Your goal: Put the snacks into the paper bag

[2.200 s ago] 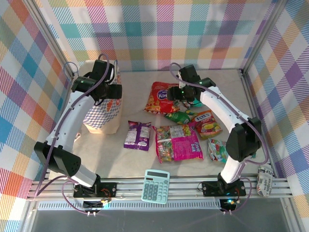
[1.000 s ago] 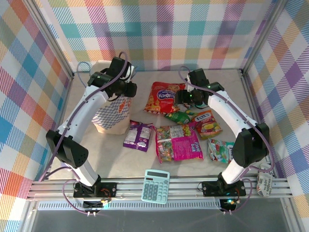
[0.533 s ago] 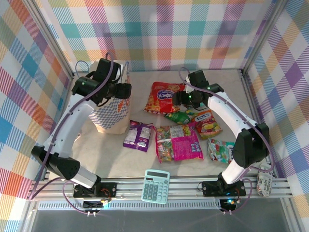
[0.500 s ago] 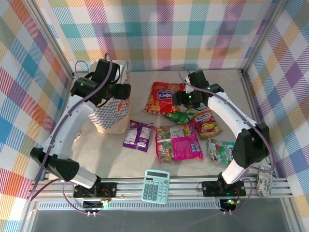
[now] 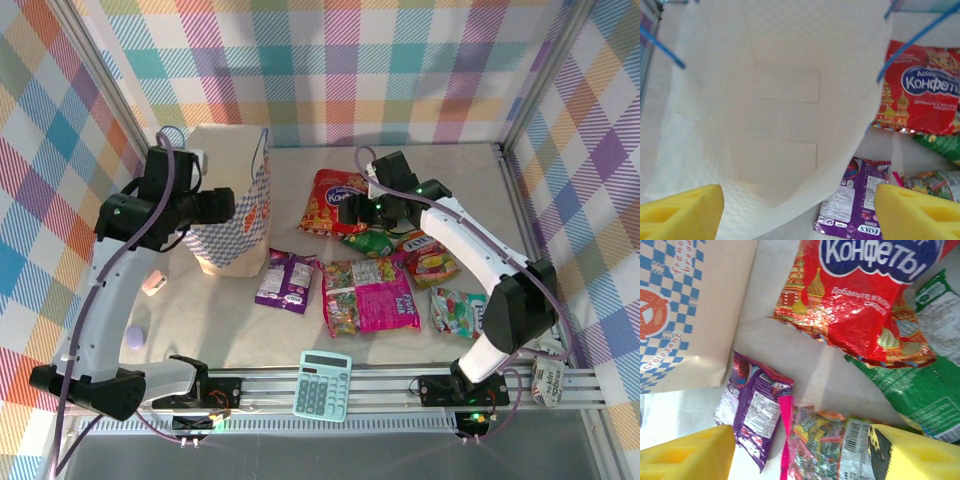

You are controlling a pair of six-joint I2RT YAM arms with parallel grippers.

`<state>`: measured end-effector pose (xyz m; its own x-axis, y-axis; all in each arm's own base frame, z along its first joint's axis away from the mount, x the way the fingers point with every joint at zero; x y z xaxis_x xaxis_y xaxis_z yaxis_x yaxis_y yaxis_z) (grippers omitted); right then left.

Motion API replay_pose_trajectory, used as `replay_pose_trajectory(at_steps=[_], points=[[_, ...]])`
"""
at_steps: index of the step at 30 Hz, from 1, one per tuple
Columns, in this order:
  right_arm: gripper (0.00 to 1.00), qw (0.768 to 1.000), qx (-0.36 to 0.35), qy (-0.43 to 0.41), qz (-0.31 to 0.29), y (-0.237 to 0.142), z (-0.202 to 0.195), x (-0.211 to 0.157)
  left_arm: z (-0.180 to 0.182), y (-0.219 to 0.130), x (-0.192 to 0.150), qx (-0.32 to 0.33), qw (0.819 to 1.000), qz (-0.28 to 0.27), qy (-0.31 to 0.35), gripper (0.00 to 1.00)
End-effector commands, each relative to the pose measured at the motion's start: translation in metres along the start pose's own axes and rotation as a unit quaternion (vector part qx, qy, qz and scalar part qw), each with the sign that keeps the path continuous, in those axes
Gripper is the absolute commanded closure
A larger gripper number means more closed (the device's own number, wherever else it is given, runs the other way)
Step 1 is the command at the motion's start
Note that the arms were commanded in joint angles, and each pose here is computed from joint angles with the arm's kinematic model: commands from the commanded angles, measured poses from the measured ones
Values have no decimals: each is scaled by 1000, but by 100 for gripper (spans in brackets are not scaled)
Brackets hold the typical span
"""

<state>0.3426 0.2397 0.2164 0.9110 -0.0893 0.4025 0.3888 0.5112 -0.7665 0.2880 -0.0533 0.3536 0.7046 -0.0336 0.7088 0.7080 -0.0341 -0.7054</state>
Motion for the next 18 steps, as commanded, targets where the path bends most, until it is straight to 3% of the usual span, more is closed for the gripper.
replay_pose_trajectory(at_steps=[1, 9, 18], points=[[29, 999, 25, 13, -26, -8, 13, -1, 17, 4, -14, 18, 997, 35, -64, 20], [26, 997, 69, 17, 20, 14, 46, -24, 56, 21, -19, 89, 984, 37, -147, 18], [26, 996, 78, -4, 53, 37, 74, -41, 70, 32, -8, 104, 982, 11, -160, 18]])
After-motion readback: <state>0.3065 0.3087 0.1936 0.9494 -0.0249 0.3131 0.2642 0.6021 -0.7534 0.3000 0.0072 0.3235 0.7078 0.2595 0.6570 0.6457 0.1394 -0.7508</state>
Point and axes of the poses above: each hand's point on the last joint's axis, 136 mm out from that joint toward the fingers, its own y axis out along the fingers, its own z axis along the line the jaws close on, x = y × z, the point moved 2 cm from there along -y, back along the fingers, and after that the axes turned 6 degrees about y, right-handed, at the moved point
